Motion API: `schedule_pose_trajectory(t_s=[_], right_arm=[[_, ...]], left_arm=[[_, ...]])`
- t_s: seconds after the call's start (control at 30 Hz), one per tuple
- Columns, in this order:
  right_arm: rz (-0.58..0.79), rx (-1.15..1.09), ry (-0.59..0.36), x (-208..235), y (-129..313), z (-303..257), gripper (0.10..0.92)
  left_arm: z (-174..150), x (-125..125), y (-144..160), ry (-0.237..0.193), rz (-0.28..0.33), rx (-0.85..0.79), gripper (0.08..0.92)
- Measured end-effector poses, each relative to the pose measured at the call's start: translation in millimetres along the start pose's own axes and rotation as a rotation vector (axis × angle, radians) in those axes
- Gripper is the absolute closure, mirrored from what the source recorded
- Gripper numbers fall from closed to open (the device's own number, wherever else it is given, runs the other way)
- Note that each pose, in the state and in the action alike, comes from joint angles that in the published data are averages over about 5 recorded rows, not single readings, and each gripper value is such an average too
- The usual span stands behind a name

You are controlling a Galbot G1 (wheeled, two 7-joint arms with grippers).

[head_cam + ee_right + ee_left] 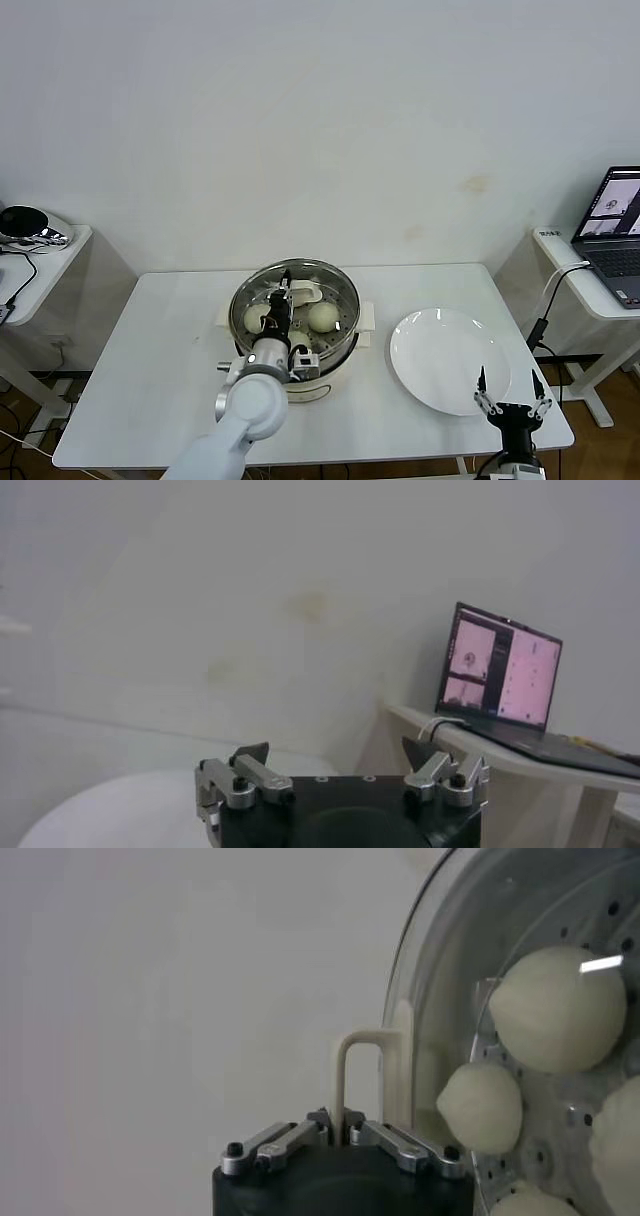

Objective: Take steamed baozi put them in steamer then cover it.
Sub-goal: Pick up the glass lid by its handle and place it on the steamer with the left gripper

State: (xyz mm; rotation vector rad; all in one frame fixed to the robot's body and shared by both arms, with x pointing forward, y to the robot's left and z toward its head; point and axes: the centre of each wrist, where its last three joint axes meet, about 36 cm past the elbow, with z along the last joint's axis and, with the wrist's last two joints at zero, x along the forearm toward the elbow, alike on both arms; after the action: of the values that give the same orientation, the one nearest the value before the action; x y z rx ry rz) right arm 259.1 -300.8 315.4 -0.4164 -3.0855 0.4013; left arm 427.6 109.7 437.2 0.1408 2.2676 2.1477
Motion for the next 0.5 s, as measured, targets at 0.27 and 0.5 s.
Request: schedule_pose_trajectory(t_s=[0.27, 0.5], right_arm=[[-0.003, -0.001, 0.0, 1.0, 0.2, 0.5, 0.2], [-0.005, 0.001, 0.0, 2.9, -0.1, 1.0, 0.2]], left_arm=[[-1.5, 1.5, -7.0, 0.004, 0.005, -0.004, 0.856], [-3.5, -1.2, -10.2, 0.005, 0.003, -0.004, 0.856]])
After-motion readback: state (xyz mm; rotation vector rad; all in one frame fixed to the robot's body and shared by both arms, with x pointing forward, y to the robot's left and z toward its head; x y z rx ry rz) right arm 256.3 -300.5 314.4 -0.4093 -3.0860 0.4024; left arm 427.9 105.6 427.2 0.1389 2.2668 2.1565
